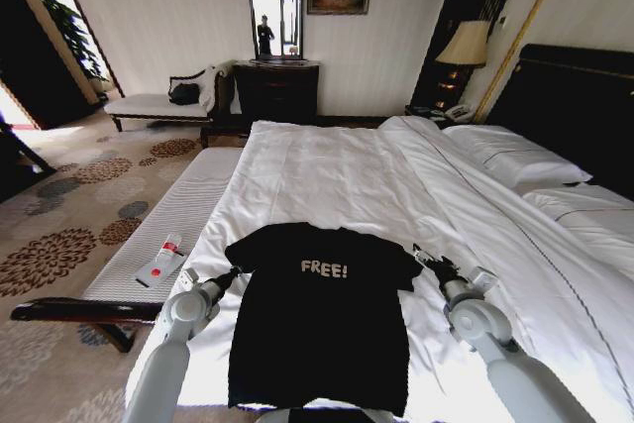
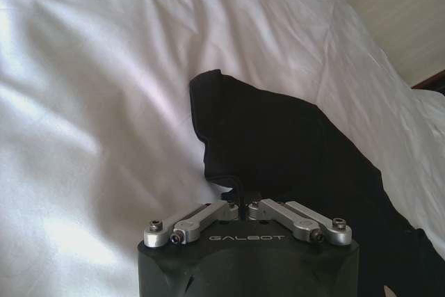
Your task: Fold the clothes on the bed.
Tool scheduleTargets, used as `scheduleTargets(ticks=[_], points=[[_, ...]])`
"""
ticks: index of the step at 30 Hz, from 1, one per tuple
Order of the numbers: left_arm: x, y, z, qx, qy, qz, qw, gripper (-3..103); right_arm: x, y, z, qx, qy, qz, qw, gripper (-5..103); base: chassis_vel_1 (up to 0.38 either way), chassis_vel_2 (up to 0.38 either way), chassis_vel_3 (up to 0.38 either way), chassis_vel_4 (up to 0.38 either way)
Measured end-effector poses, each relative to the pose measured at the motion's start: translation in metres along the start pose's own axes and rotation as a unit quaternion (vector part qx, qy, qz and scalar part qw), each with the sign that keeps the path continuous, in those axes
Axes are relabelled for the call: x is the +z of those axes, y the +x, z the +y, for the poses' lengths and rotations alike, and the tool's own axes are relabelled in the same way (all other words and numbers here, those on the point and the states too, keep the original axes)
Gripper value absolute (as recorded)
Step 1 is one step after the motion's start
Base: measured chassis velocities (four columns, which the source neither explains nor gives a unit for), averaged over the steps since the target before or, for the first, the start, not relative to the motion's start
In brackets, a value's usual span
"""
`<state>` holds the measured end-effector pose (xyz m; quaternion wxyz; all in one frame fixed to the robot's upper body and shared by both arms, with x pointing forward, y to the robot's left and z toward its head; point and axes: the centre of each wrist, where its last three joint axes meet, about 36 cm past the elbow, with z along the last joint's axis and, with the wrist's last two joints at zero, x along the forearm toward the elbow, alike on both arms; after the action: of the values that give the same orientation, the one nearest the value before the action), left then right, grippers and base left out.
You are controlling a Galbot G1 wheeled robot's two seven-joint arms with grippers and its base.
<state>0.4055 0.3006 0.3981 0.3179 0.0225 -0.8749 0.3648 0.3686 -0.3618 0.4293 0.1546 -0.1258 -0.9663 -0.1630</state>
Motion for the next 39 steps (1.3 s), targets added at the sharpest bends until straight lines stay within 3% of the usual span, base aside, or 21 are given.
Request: scheduleTargets(ticks=[3,7,8,10,13,14,17,18,19,26,29,32,34,36,37,39], points=[[-0.003,0.003,0.002,-0.020,-0.043,-0.029,0.9984,1,0.001,0.000,0.000,0.000,0.000,0.001,1.000,100,0.000,0.000,0.000,0.000],[-0.004,0.007,0.000,-0.022,-0.074,-0.042,0.9961,-2,0.002,0.000,0.001,0.000,-0.001,0.002,1.000,100,0.000,0.000,0.000,0.000],[-0.005,0.009,-0.001,-0.022,-0.080,-0.044,0.9956,9,0.003,0.000,0.001,0.000,-0.002,0.003,1.000,100,0.000,0.000,0.000,0.000],[-0.005,0.009,-0.002,-0.021,-0.081,-0.045,0.9955,9,0.003,0.001,0.001,0.000,-0.002,0.003,1.000,100,0.000,0.000,0.000,0.000],[-0.003,0.016,-0.003,-0.022,-0.075,-0.027,0.9966,25,0.002,0.002,0.003,-0.002,-0.004,0.002,1.000,100,0.000,0.000,0.000,0.000],[-0.003,0.016,-0.003,-0.022,-0.075,-0.027,0.9966,25,0.002,0.002,0.003,-0.002,-0.004,0.002,1.000,100,0.000,0.000,0.000,0.000],[0.003,0.024,0.000,-0.038,-0.076,-0.003,0.9964,41,0.000,0.003,0.002,-0.001,-0.004,-0.001,1.000,100,0.000,0.000,0.000,0.000],[0.004,0.026,0.001,-0.042,-0.075,0.002,0.9963,41,-0.001,0.004,0.002,-0.001,-0.005,-0.002,1.000,100,0.000,0.000,0.000,0.000],[0.004,0.026,0.001,-0.042,-0.075,0.002,0.9963,41,-0.001,0.004,0.002,-0.001,-0.005,-0.002,1.000,100,0.000,0.000,0.000,0.000],[0.013,0.034,0.000,-0.039,-0.068,0.009,0.9969,74,-0.004,0.008,0.004,-0.003,-0.006,-0.005,1.000,100,0.000,0.000,0.000,0.000],[0.013,0.044,-0.003,-0.033,-0.068,0.003,0.9972,80,-0.004,0.009,0.003,-0.002,-0.007,-0.006,1.000,100,0.000,0.000,0.000,0.000],[0.005,0.078,-0.019,-0.002,-0.074,-0.036,0.9966,95,-0.006,0.009,-0.001,0.001,-0.020,-0.002,1.000,100,0.000,0.000,0.000,0.000],[0.001,0.085,-0.023,0.005,-0.078,-0.047,0.9958,95,-0.007,0.008,-0.002,0.001,-0.028,0.003,1.000,100,0.000,0.000,0.000,0.000],[-0.013,0.112,-0.041,0.036,-0.102,-0.096,0.9895,99,-0.014,0.006,-0.003,-0.002,-0.081,0.035,0.996,100,0.000,0.000,0.000,0.000],[-0.013,0.112,-0.041,0.036,-0.102,-0.096,0.9895,99,-0.014,0.006,-0.003,-0.002,-0.081,0.035,0.996,100,0.000,0.000,0.000,0.000],[-0.021,0.135,-0.055,0.057,-0.120,-0.132,0.9823,100,-0.018,0.002,-0.002,-0.011,-0.128,0.061,0.990,100,0.000,0.000,0.000,0.000]])
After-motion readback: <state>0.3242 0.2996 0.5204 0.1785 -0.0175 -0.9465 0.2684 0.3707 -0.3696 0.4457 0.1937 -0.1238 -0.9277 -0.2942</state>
